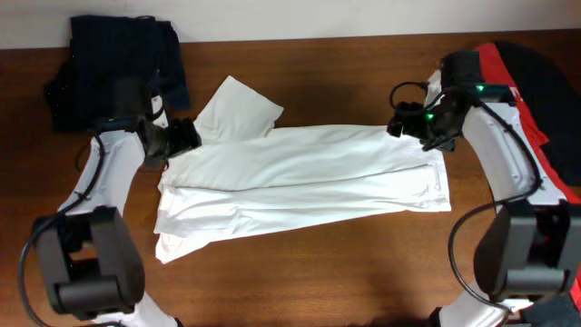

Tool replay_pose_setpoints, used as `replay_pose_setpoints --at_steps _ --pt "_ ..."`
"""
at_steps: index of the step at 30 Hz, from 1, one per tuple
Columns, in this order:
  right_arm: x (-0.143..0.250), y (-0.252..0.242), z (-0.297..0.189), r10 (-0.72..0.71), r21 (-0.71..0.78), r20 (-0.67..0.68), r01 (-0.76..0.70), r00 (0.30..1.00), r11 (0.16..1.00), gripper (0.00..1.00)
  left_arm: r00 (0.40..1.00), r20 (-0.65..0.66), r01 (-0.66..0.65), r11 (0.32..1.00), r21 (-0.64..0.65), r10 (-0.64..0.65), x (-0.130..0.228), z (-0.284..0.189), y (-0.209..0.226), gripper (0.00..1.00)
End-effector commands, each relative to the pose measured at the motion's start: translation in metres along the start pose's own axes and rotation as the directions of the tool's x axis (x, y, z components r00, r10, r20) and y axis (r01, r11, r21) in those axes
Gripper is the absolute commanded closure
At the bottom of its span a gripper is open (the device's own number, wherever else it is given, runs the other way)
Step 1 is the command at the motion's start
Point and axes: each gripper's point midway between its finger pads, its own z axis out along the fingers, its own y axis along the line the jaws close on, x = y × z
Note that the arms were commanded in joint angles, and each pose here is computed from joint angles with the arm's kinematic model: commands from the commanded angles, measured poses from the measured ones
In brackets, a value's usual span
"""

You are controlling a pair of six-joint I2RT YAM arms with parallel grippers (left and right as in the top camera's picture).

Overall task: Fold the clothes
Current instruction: 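Grasp the shirt's top edge near the collar with both grippers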

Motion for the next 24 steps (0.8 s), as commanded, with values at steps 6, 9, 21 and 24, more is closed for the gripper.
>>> replay_pose_setpoints --at_steps 6,9,21,24 --pt "0.010 0.021 -0.001 -0.030 -0.113 -0.044 0.025 0.999 0.993 0.11 0.905 0.257 -0.344 0.939 -0.028 0.339 -0.061 0.024 -0.032 0.07" --pt "0.021 0.019 -0.001 -0.019 -0.105 -0.091 0.009 0.996 0.994 0.11 0.891 0.265 -0.370 0.928 -0.045 0.368 -0.065 0.052 -0.031 0.01" --pt "0.038 0.015 -0.003 0.001 -0.087 -0.161 -0.015 0.987 0.996 0.11 0.876 0.161 -0.450 0.891 -0.064 0.455 -0.041 0.107 -0.011 0.22" --pt "0.038 0.015 -0.003 0.000 -0.087 -0.160 -0.015 0.987 0.996 0.11 0.880 0.144 -0.448 0.892 -0.061 0.452 -0.037 0.109 -0.009 0.84"
